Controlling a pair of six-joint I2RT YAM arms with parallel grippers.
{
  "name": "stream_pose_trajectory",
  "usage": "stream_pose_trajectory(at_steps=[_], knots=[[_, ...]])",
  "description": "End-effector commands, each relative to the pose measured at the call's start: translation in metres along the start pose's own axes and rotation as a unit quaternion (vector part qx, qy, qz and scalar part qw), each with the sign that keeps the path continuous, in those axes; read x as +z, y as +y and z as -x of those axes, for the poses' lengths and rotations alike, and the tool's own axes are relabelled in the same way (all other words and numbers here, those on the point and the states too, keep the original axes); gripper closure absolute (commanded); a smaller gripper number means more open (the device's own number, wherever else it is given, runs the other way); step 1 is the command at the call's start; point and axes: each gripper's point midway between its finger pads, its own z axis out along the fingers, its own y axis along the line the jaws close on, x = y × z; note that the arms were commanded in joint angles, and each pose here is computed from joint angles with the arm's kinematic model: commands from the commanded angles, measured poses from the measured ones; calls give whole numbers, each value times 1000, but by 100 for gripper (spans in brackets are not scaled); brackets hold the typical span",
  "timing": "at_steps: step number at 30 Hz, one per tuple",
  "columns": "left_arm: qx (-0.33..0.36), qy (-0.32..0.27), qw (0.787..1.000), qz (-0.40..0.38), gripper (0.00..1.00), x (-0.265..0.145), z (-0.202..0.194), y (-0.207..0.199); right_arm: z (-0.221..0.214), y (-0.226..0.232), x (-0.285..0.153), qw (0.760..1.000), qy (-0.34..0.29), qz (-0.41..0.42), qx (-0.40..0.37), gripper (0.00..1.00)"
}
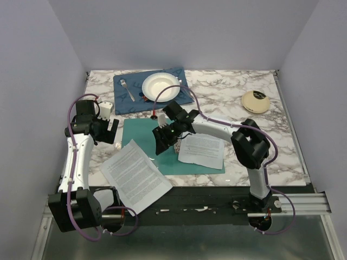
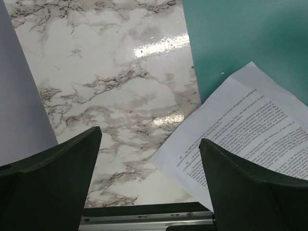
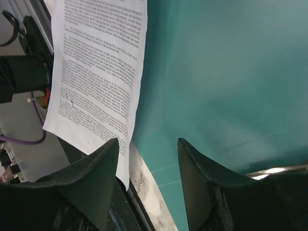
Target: Put the files into the folder
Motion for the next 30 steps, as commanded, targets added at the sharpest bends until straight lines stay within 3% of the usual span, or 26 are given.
stream_pose_trajectory(at_steps=[1, 18, 27, 30], knots=[[4, 3, 1000, 7, 1, 0, 0, 4, -4, 15, 19, 999, 19, 47, -16, 41], [8, 8, 1000, 14, 1, 0, -4, 7, -17, 31, 84, 996, 41, 78, 1, 52], [12, 8, 1000, 19, 1, -1, -4, 8, -22, 38, 92, 995, 43, 88, 18, 65], [14, 8, 1000, 19, 1, -1, -4, 9, -25, 39, 93, 995, 43, 89, 22, 75]])
